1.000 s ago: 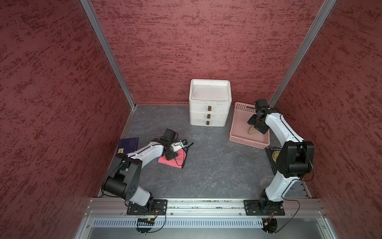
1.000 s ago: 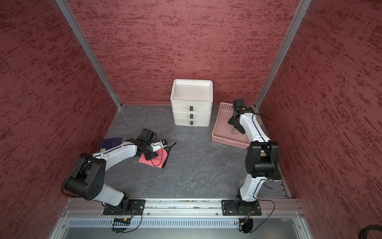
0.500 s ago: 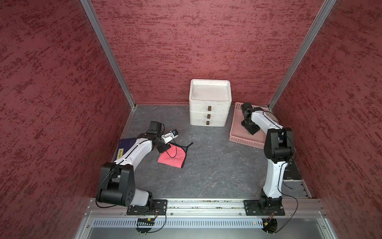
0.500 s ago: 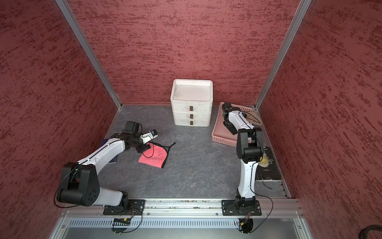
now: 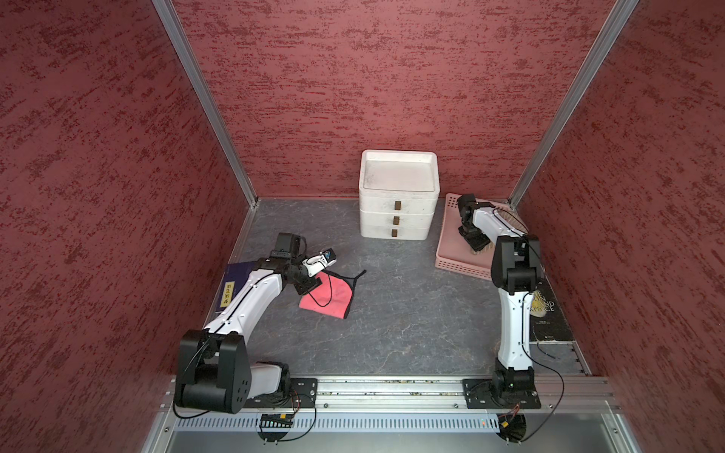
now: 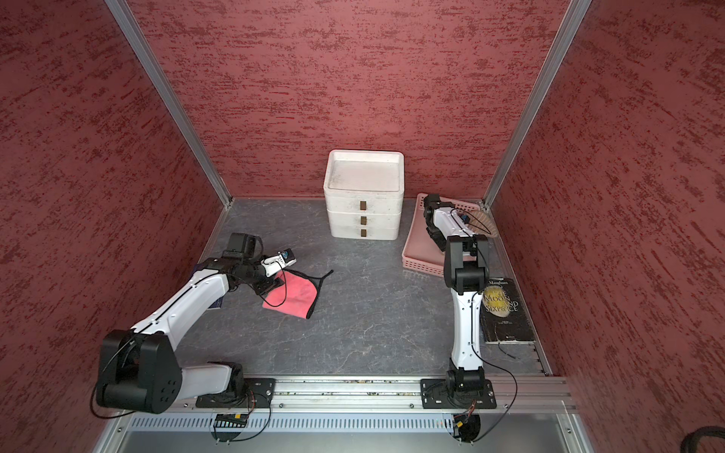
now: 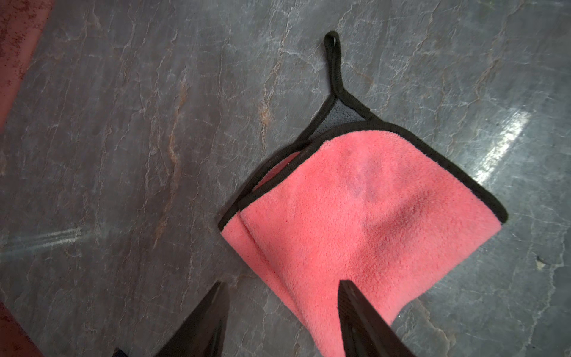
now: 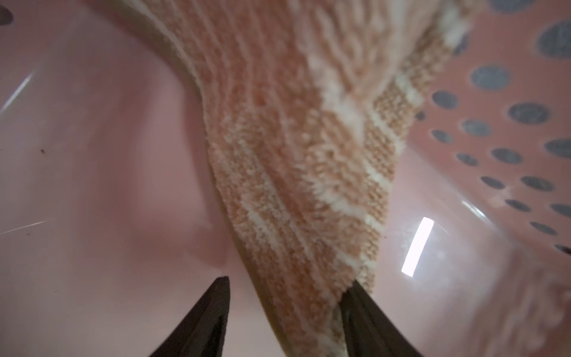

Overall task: Fold the square dishcloth
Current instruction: Pick up the cleaning item from the bin.

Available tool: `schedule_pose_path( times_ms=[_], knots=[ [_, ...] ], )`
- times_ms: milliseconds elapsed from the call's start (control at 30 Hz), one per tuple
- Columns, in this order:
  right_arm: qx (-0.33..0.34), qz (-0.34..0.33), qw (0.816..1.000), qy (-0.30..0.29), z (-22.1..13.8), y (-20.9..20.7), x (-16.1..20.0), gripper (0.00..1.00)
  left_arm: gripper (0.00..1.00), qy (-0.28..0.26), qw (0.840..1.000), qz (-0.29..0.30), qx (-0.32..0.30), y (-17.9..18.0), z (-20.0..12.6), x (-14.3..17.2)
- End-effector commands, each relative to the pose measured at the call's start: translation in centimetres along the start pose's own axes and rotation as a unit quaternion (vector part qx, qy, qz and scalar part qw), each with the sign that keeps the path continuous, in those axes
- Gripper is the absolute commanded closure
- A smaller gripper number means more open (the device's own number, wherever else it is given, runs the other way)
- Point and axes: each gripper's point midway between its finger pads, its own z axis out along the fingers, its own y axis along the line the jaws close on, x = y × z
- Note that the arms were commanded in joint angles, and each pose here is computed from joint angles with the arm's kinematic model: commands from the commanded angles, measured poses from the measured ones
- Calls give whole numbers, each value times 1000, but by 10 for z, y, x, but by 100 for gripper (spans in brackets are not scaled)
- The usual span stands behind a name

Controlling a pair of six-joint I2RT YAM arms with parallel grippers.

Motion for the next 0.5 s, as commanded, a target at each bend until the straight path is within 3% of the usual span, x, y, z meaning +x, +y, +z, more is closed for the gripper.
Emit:
schedule_pose_path(
  times_ms=[0,33,200,333,467],
  knots=[
    [5,1,1000,-2,3,0,-2,47,40,-8,1000,2,13,-7,-8,-1],
    [5,0,1000,-1,4,0,-1,49,40,-8,1000,0,13,-8,-10,-1],
    [-23,3,1000,11,-9,4,0,99,40,-19,1000,-4,16,-10,-22,-8],
    [-83,-3,997,2,-45,13,-10,100,40,-6,1000,4,24,-21,-17,-8],
    [-139,-29,990,-20,-99,21,-22,100,40,37,999,36,14,-32,15,-1]
  ],
)
